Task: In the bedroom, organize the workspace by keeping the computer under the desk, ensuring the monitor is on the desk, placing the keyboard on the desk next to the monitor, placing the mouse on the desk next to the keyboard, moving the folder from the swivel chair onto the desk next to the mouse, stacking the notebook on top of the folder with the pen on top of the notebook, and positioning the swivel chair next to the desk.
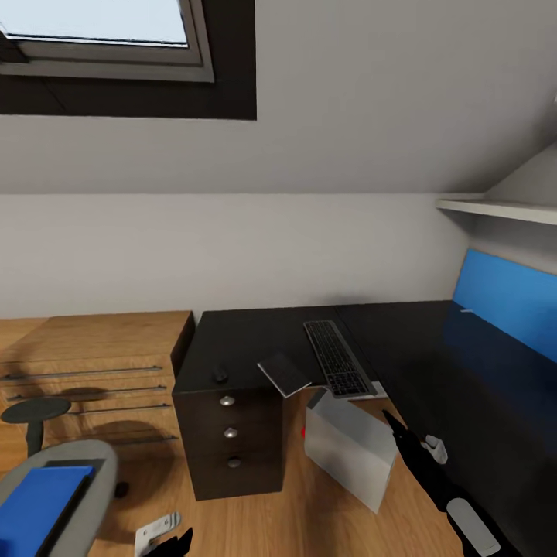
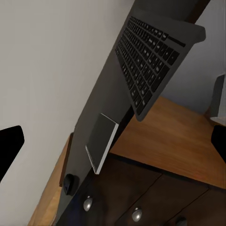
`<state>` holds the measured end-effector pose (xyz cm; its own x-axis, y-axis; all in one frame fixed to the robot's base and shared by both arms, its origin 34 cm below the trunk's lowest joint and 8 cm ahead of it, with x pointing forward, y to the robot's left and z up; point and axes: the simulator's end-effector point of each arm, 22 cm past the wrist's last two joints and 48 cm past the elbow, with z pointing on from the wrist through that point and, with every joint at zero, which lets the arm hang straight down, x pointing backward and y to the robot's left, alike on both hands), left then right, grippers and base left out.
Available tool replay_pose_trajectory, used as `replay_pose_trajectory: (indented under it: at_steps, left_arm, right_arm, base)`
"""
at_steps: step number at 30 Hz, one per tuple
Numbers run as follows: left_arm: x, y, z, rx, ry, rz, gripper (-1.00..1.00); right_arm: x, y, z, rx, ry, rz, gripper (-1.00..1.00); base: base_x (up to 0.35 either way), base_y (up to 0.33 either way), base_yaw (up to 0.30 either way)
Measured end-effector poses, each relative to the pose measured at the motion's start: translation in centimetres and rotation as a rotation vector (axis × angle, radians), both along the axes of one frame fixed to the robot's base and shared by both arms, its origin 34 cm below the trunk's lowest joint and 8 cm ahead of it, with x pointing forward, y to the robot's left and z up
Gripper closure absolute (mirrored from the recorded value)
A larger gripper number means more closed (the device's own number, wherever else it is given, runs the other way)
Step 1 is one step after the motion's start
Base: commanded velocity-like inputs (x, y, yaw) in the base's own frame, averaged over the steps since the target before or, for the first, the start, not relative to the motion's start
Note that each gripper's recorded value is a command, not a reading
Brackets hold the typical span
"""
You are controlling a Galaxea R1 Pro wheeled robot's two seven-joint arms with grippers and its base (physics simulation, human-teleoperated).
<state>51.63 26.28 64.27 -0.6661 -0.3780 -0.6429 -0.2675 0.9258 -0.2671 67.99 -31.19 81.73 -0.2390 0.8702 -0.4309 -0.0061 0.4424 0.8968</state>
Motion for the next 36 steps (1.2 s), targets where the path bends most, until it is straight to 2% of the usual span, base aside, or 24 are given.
replay_pose_trajectory:
  at_steps: [6, 17, 23, 24, 28, 29, 32, 33, 36]
  left_arm:
    - [0.4, 0.3, -0.5, 0.009, -0.025, 0.008, -1.0]
    - [0.5, 0.4, -2.2, 0.011, -0.032, 0.012, -1.0]
    - [0.5, 0.4, -3.2, 0.011, -0.033, 0.012, -1.0]
    - [0.5, 0.4, -3.3, 0.011, -0.033, 0.012, -1.0]
    - [0.5, 0.4, -4.0, 0.012, -0.033, 0.012, -1.0]
    - [0.5, 0.4, -4.2, 0.012, -0.034, 0.012, -1.0]
    - [0.4, 0.4, -4.5, 0.012, -0.033, 0.012, -1.0]
    - [0.4, 0.4, -4.5, 0.012, -0.033, 0.011, -1.0]
    - [0.4, 0.5, -4.5, 0.012, -0.033, 0.012, -1.0]
  right_arm:
    - [0.0, 0.0, -1.0, 0.0, 0.002, -0.002, -1.0]
    - [0.0, 0.4, -3.4, 0.001, 0.031, -0.01, -1.0]
    - [0.0, 0.2, -5.8, 0.012, 0.094, -0.048, -1.0]
    - [0.0, 0.0, -6.0, 0.023, 0.098, -0.057, -1.0]
    - [0.1, -0.6, -6.5, 0.123, 0.107, -0.097, -1.0]
    - [0.1, -0.5, -6.6, 0.177, 0.113, -0.1, -1.0]
    - [0.0, -0.1, -6.7, 0.261, 0.123, -0.089, -1.0]
    - [0.0, 0.3, -6.6, 0.307, 0.13, -0.075, -1.0]
    - [-0.1, 0.9, -6.4, 0.373, 0.137, -0.056, -1.0]
  base:
    - [0.0, 0.0, 0.0]
    - [0.0, 0.0, 0.0]
    - [0.0, 0.0, 0.0]
    - [0.0, 0.0, 0.0]
    - [0.0, 0.0, 0.0]
    - [0.0, 0.0, 0.0]
    - [0.0, 0.0, 0.0]
    - [0.0, 0.0, 0.0]
    - [0.0, 0.0, 0.0]
